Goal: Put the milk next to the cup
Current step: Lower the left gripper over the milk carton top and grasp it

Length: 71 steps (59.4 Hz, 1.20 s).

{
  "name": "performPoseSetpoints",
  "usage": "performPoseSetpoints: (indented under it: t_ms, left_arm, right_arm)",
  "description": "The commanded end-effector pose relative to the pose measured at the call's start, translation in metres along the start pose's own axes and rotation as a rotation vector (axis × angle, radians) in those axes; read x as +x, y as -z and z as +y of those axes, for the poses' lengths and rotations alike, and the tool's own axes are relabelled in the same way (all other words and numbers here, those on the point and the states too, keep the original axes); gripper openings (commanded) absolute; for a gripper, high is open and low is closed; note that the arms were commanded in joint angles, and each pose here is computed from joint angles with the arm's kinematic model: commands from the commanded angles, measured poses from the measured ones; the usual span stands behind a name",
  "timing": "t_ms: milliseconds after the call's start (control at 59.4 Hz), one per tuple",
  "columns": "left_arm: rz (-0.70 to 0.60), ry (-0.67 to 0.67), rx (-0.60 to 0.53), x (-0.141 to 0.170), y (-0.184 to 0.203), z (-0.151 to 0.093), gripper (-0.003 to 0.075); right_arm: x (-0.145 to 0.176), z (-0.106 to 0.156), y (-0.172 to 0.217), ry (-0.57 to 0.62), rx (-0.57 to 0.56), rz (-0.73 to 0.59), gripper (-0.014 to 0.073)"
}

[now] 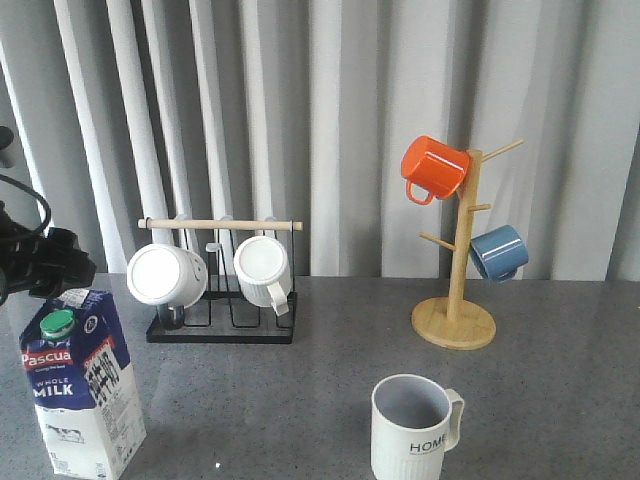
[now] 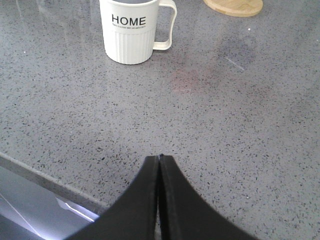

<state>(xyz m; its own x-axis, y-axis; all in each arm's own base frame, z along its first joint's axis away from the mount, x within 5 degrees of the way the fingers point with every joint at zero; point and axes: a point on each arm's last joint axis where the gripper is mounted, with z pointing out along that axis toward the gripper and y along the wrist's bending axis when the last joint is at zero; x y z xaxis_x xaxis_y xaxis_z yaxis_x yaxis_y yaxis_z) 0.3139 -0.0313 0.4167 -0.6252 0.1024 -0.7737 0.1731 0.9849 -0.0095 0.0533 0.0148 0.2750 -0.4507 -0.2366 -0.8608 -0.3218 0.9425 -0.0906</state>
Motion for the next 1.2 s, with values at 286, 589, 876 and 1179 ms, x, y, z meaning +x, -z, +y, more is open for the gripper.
performPoseSetpoints:
  t_ms: [286,589,876,1179]
  left_arm:
    - [-0.04,0.013,-0.005,-0.009,0.01,-0.001,0.0575]
    - [-0.012,0.016,-0.017,-0.007,-0.002,0.001,0.0575]
    - [0.033,0.009,-0.034,-0.004,-0.017,0.004,0.0575]
    - [0.095,0.012,-0.03,0.002,-0.039,0.005,0.0573]
  right_arm:
    - [-0.012,-0.002,0.004,0.002,0.013,-0.077,-0.001]
    - [-0.011,-0.002,0.004,0.001,0.012,-0.06,-0.001]
    - [-0.011,-0.002,0.004,0.001,0.012,-0.06,-0.001]
    - [-0.01,-0.002,0.004,0.001,0.012,-0.057,-0.001]
